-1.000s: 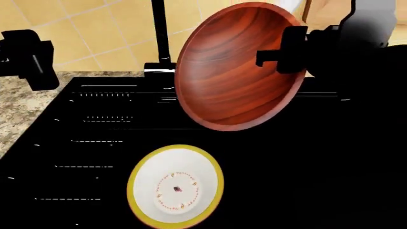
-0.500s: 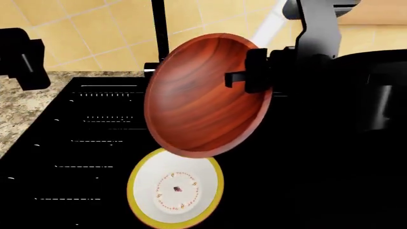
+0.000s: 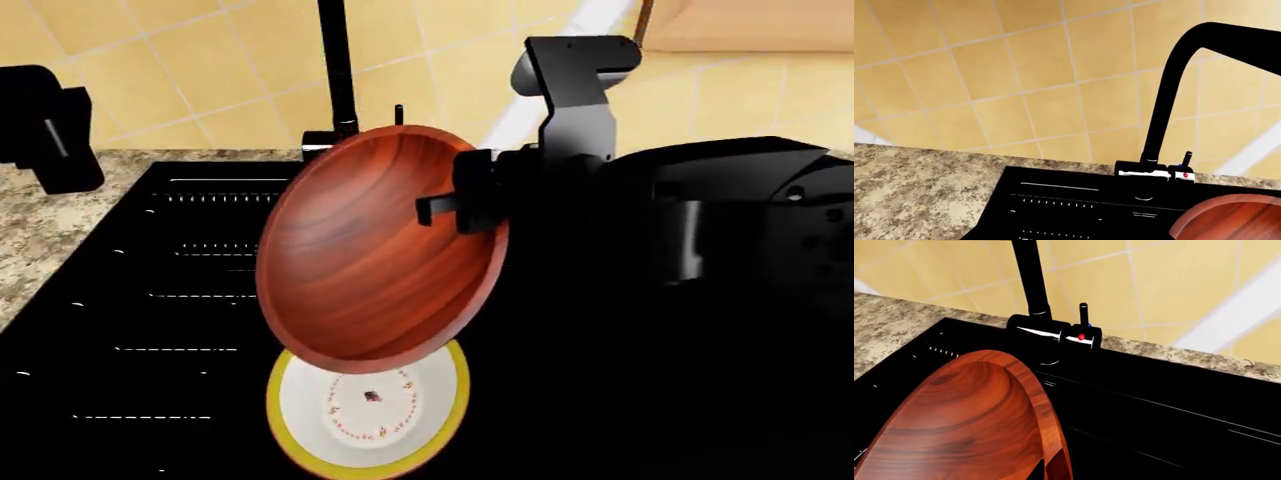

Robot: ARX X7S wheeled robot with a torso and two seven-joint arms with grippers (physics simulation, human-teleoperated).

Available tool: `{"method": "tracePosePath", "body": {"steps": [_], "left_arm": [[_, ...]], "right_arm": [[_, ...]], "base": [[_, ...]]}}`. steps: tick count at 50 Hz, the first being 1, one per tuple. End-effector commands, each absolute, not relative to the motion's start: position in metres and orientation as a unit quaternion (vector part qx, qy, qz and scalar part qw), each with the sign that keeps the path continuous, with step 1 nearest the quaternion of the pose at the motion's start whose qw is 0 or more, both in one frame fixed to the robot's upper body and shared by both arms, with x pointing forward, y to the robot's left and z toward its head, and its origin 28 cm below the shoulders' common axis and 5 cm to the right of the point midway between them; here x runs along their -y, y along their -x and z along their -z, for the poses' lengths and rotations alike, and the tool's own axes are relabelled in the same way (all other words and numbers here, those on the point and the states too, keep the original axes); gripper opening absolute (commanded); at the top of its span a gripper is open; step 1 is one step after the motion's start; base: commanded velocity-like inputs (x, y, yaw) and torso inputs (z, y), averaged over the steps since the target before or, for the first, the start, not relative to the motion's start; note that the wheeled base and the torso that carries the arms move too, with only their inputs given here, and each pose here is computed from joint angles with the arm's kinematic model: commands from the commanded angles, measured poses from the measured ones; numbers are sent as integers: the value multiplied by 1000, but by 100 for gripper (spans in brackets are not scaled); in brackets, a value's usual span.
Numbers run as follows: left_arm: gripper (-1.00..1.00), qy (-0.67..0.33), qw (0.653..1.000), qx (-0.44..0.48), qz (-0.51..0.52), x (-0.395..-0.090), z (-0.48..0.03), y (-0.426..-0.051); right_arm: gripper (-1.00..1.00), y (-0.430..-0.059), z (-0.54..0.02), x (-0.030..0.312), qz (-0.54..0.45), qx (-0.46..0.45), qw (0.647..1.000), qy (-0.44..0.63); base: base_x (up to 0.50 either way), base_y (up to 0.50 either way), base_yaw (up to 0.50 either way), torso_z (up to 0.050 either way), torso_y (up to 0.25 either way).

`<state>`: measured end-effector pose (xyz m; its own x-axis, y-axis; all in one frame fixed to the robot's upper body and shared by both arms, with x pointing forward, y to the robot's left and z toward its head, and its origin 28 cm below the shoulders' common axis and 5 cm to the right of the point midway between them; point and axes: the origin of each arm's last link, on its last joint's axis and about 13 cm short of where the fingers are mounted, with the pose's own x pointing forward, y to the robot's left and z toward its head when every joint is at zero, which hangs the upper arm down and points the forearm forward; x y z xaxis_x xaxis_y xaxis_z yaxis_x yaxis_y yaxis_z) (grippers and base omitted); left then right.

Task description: Stack the bowls in the sink.

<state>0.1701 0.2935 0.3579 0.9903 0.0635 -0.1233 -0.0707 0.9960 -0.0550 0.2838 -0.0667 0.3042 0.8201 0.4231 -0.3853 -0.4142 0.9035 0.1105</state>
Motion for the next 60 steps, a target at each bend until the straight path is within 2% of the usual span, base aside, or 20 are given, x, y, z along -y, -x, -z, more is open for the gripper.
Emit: {"method": "tracePosePath", "body": {"steps": [1, 31, 60], "left_arm": [[100, 29, 997, -62, -34, -294, -357, -171], [100, 24, 997, -65, -33, -293, -355, -172], [100, 24, 997, -66, -35, -294, -354, -172]], "right_arm": [[-100, -294, -289, 60, -232, -213, 949, -23], [-100, -314, -242, 55, -228, -261, 938, -28], [-100, -320, -220, 57, -223, -284, 932, -35]], "base": [[0, 0, 0, 0, 0], [0, 0, 0, 0, 0], [0, 0, 0, 0, 0]]}}
